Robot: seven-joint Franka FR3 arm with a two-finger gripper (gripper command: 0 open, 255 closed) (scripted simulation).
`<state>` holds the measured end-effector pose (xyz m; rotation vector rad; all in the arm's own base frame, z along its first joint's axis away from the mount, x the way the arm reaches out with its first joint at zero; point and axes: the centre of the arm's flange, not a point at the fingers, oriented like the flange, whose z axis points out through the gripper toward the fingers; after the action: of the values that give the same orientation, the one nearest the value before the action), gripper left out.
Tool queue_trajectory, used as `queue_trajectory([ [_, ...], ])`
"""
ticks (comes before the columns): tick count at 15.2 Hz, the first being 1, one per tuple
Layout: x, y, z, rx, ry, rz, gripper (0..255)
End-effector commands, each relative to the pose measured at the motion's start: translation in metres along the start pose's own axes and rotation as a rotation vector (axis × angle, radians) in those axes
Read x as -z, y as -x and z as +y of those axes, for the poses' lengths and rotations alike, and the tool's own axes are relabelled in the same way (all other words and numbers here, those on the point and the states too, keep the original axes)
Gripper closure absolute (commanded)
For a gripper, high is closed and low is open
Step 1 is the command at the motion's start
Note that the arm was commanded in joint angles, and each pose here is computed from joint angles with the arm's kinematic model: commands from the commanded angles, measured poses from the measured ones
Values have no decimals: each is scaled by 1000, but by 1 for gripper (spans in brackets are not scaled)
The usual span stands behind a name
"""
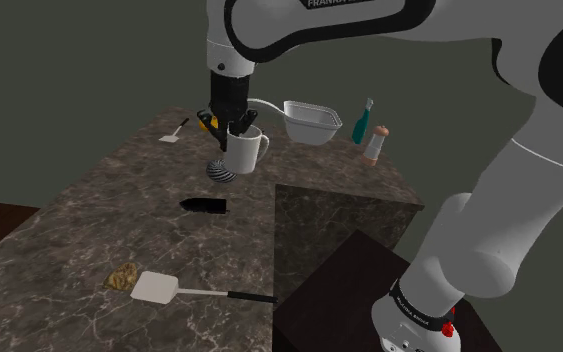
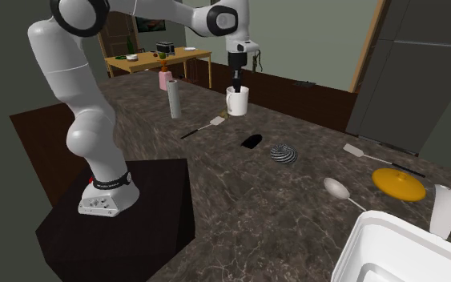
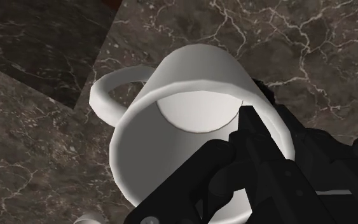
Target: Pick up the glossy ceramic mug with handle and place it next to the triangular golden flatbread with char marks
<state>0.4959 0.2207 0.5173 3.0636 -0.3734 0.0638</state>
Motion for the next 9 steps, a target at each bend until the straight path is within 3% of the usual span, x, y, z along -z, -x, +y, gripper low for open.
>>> queue_trajectory([
  [1,1,4,-26,-2,0,0,255],
  [9,7,22,-130,-2,0,0,255],
])
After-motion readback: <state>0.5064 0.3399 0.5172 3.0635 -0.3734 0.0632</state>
